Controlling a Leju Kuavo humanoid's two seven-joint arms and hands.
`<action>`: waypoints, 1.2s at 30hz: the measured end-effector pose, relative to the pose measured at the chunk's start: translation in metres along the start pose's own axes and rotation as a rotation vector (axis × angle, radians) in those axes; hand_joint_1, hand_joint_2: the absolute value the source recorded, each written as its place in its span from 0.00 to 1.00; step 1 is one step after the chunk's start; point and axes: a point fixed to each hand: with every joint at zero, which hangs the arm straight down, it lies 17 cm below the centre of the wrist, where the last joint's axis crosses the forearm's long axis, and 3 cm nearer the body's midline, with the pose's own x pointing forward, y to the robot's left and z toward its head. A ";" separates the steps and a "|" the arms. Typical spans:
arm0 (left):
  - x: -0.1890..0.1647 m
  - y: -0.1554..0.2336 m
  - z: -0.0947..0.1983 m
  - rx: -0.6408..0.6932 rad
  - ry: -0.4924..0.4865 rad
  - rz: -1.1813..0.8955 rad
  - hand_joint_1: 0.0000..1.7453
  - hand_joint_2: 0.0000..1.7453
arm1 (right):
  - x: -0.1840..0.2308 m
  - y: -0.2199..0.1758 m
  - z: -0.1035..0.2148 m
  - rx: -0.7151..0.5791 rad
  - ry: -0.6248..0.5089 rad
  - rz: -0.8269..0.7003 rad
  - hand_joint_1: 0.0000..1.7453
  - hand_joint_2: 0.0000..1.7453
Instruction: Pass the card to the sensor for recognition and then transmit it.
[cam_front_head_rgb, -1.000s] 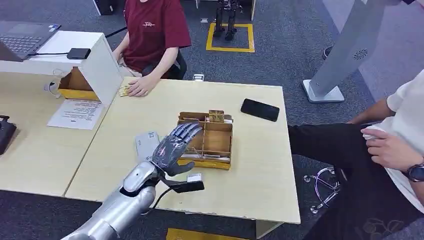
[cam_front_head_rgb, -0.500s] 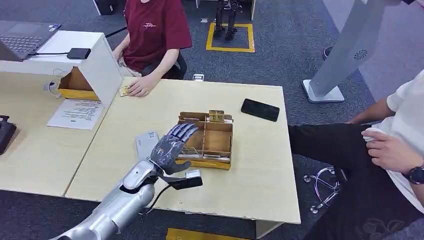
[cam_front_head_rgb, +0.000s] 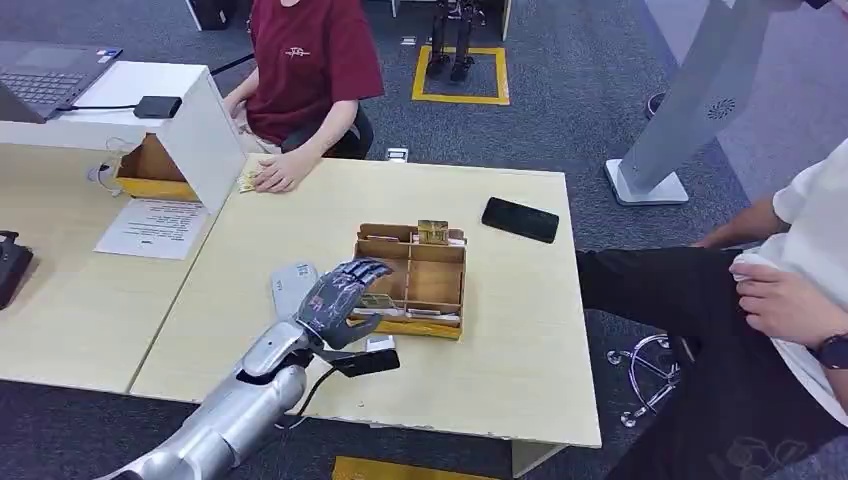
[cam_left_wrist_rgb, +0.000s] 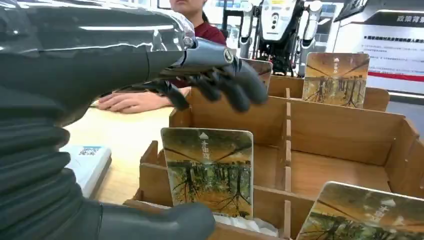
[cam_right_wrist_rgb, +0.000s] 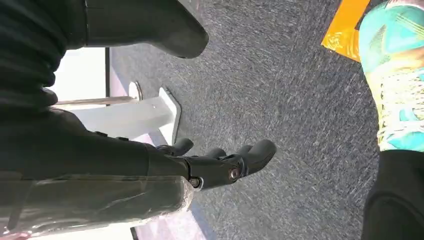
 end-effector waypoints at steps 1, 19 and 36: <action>-0.001 0.000 0.000 0.001 0.002 0.002 1.00 1.00 | 0.000 0.000 0.000 0.000 0.000 0.000 0.00 1.00; -0.004 -0.001 0.001 -0.016 0.009 0.022 1.00 1.00 | 0.000 0.001 0.000 0.003 0.002 -0.003 0.00 1.00; -0.011 0.100 -0.016 0.065 -0.108 0.205 1.00 1.00 | -0.002 0.002 0.000 0.010 0.004 -0.006 0.00 1.00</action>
